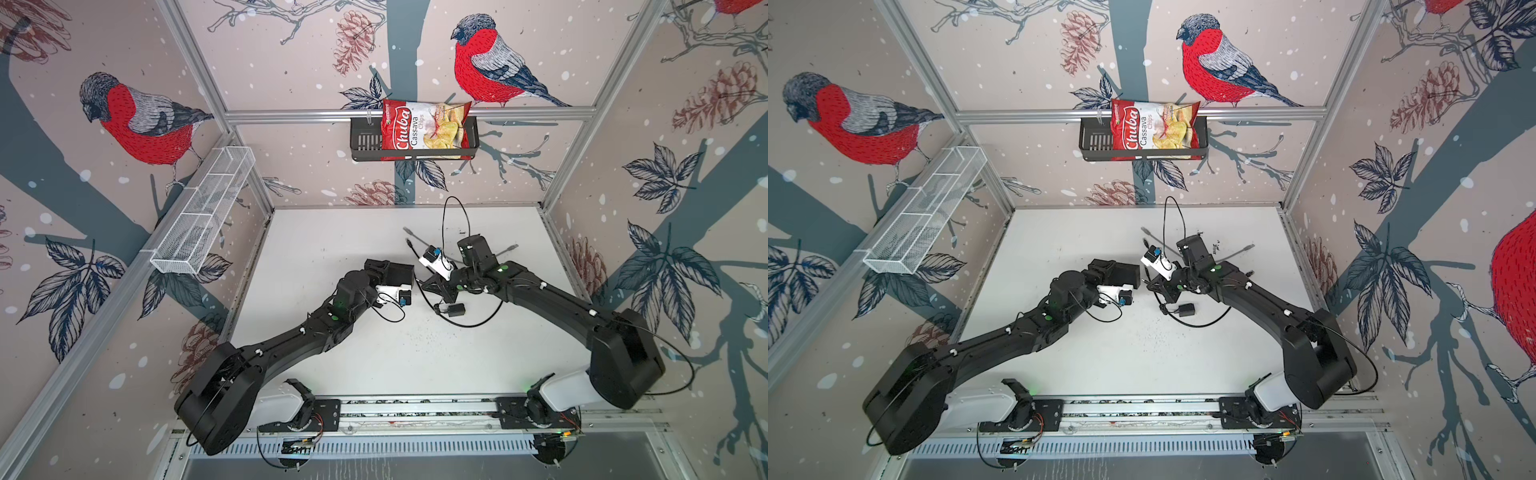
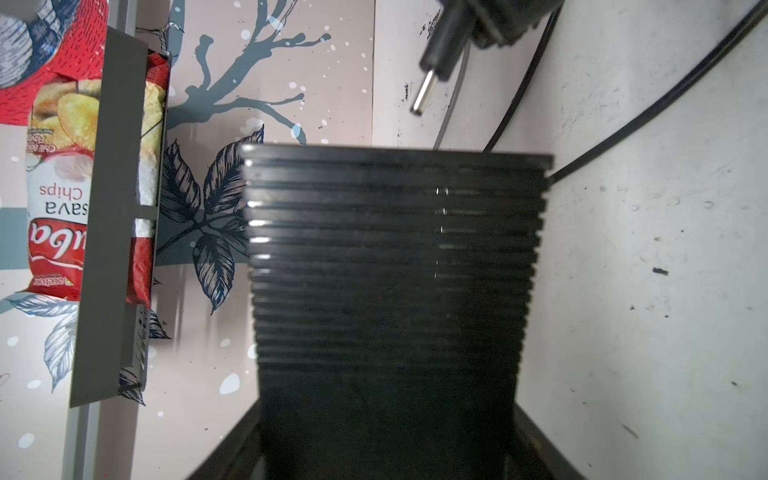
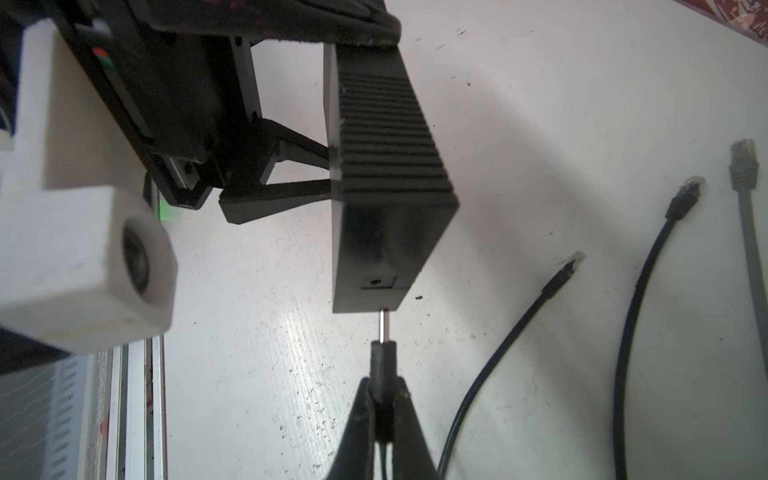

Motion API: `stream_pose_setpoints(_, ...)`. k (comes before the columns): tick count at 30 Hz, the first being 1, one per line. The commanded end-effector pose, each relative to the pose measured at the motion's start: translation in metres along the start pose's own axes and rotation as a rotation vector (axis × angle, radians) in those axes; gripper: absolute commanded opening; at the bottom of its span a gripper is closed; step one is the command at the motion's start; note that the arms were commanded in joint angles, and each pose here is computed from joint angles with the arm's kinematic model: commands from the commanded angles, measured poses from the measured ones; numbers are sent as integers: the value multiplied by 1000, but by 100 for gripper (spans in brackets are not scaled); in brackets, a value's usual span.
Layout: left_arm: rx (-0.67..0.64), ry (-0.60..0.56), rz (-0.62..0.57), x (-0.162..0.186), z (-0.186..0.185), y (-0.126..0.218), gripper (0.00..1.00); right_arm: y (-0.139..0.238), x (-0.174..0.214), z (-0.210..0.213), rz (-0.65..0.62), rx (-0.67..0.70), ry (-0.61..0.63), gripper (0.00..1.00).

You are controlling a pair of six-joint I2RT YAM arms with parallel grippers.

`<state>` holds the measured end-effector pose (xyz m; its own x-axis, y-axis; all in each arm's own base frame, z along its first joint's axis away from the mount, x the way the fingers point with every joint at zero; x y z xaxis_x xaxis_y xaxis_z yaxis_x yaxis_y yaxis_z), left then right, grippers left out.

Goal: Insert the plug into the switch port
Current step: 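Raise the switch with the left gripper while the right brings the plug to it, then push the barrel plug into the port on the switch end with the right gripper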

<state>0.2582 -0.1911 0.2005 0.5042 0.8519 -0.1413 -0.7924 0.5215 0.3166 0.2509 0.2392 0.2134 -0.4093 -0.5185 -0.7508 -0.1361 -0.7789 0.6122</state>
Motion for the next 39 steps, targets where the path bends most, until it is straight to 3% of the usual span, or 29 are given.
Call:
stream_pose_setpoints(1, -80, -41, -20, -3, 10, 2, 57, -1, -1, 4, 9, -25, 21, 0)
stream_pose_setpoints(39, -58, -130, -13, -7, 2, 6, 56, -23, 2, 8, 74, -73, 72, 0)
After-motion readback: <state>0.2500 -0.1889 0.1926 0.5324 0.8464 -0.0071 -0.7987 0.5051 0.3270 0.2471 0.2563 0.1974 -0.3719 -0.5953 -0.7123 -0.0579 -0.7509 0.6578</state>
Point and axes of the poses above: each gripper's point midway between its finger pads, its own y axis back along the fingers, its own z axis along the line the jaws close on, x = y × z, the point moved 8 cm from there along y, back along the fingers, and after that the axes turned 6 degrees about -y, right-handed, at the moved point
